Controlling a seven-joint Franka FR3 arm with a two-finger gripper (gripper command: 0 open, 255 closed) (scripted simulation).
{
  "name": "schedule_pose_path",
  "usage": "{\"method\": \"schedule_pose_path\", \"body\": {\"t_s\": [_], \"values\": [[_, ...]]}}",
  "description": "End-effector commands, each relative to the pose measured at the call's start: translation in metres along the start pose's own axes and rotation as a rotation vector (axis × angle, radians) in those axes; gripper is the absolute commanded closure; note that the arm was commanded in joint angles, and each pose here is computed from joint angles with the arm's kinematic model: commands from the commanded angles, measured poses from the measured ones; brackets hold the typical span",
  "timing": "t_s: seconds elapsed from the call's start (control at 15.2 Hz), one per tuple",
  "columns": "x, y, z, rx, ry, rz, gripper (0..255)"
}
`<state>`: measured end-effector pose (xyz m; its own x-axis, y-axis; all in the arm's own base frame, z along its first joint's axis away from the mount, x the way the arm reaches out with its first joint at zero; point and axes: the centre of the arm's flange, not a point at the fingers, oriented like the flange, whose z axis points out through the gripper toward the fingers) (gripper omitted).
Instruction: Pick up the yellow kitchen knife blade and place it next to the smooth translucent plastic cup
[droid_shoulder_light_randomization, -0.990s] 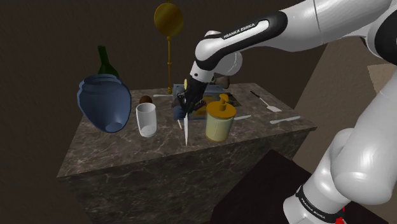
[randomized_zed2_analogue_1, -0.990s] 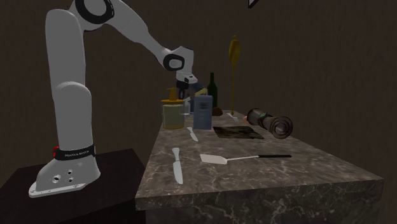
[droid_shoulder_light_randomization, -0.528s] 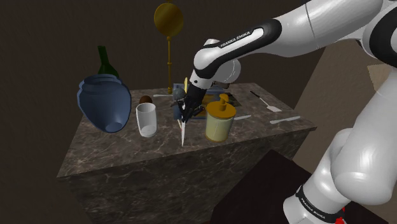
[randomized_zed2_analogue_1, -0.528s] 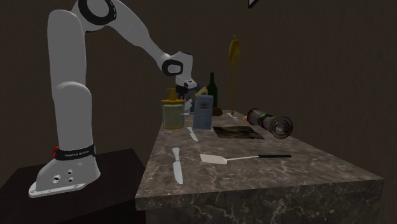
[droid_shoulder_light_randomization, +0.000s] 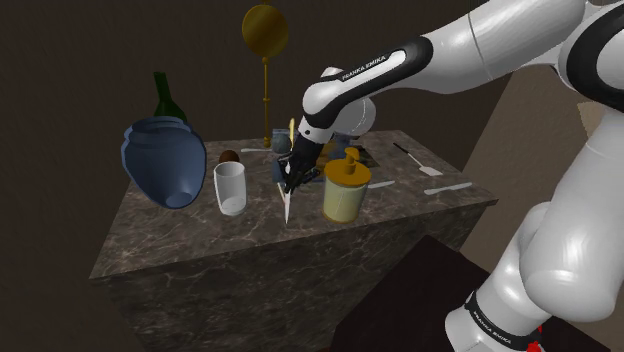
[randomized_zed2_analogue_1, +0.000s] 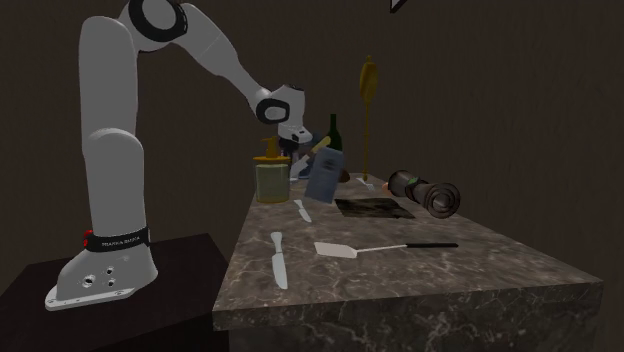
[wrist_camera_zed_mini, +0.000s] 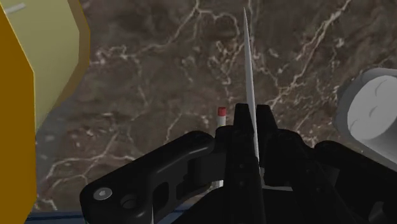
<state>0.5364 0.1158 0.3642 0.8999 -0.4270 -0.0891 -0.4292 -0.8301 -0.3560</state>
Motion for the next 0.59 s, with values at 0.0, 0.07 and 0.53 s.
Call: {"method": "schedule_pose_path", "body": {"t_s": [0.0,0.07,0.53], "values": [[-0.0005,0.0172,0.0310,-0.039,-0.046,0.035,255],[-0.0005,0.0172,0.0310,-0.039,-0.046,0.035,255],[0.0010,0.0177,0.0306,-0.039,-0.046,0.035,0]]}}
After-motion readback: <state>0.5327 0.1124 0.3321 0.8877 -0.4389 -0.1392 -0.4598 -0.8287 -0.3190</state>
